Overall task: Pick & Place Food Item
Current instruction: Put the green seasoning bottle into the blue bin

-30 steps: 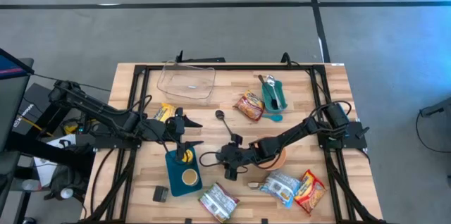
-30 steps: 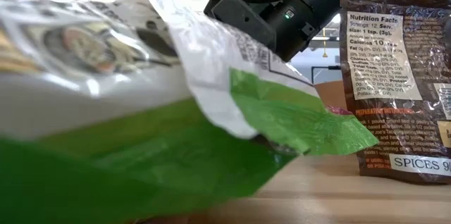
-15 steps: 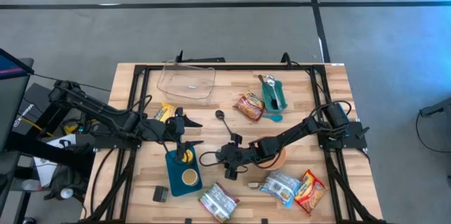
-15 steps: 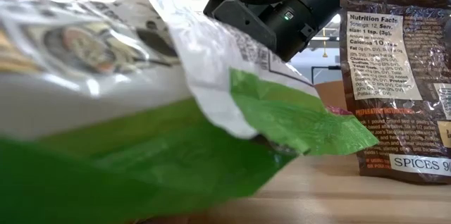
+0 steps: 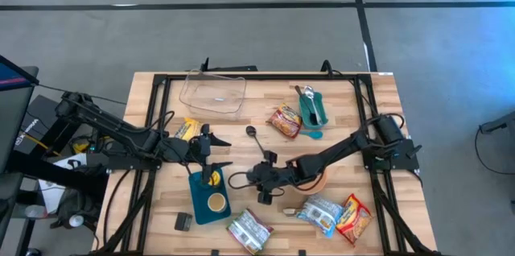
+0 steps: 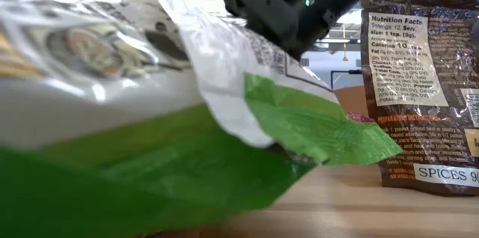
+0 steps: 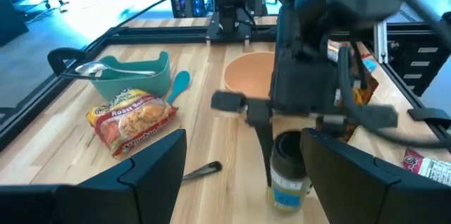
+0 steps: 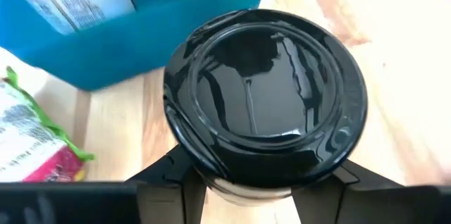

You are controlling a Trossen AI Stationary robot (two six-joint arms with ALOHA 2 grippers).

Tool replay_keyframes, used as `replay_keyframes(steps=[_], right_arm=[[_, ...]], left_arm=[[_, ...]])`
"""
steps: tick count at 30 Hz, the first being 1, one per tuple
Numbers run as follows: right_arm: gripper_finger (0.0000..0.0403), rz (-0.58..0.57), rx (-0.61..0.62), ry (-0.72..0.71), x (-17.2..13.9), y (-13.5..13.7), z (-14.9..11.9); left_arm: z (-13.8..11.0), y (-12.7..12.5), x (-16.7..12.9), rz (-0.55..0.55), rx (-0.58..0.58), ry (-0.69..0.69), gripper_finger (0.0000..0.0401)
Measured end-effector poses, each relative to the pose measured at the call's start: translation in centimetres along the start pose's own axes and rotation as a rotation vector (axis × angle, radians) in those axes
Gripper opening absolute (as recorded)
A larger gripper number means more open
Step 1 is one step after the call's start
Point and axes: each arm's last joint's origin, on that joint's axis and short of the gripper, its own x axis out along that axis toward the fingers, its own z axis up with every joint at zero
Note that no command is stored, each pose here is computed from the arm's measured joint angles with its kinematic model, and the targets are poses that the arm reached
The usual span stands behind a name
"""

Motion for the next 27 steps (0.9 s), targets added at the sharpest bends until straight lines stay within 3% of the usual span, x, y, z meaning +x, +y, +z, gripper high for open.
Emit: replay_keyframes(steps=[10,18,23,27], right_arm=[[0.0154,-0.040,-0.014,-0.062,-3.0,-1.1,2.4],[0.0156,-0.051,-0.008,-0.081,-3.4,-2.0,3.2],[0.0157,-0.048,-0.005,-0.078,-3.3,-2.2,3.2],[0.0156,-0.047,-0.004,-0.080,-3.3,-2.2,3.2]], left_arm=[[-0.2,-0.4,0.6,-0.061,0.000,0.005,0.0273],[-1.1,0.0,3.4,-0.008,-0.015,0.018,0.0273],[-1.5,0.3,4.5,-0.106,-0.029,0.034,0.0273],[-1.7,0.2,4.8,-0.116,-0.028,0.035,0.0273]])
